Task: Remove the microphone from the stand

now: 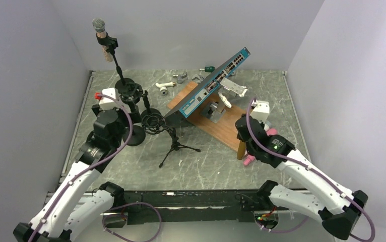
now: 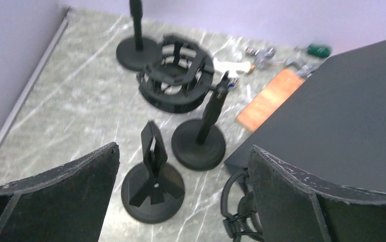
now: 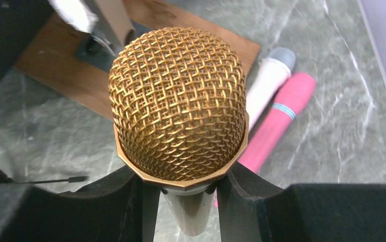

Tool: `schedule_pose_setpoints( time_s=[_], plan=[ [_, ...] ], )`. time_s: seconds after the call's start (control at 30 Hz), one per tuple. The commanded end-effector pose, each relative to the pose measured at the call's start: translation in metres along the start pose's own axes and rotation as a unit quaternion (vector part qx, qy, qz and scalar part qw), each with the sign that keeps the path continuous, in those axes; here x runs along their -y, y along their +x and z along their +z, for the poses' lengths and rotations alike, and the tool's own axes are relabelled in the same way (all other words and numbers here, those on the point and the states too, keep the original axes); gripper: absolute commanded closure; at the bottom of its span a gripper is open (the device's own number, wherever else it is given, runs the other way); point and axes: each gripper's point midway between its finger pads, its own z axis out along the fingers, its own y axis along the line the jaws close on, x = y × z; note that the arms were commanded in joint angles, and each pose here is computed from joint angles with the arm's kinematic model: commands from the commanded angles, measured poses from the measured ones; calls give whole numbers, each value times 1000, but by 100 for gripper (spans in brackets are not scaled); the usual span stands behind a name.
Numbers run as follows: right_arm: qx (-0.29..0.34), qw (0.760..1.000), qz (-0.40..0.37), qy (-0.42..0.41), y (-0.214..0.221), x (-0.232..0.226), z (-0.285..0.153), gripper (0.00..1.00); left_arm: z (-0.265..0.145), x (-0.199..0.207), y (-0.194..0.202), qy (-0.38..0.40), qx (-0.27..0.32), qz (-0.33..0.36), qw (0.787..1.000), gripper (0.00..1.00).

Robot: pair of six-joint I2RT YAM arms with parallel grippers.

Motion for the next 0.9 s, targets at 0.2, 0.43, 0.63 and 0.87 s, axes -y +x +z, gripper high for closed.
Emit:
schedule_pose_setpoints(
  time_s=[0.2, 0.43, 0.63, 0.87],
  plan=[
    [-149, 971, 123, 143, 43, 81, 48, 100, -25, 8, -50, 64, 126, 52, 989, 1],
    [-174, 948, 202, 175, 57, 119, 61, 100, -38, 6, -55, 55, 141, 73, 986, 1],
    [-163, 928, 267, 201, 62, 141, 59, 100, -42, 6, -56, 57, 144, 68, 986, 1],
    [-186, 884, 322, 283, 103, 162, 52, 100, -42, 3, -56, 50, 146, 68, 986, 2]
  ],
)
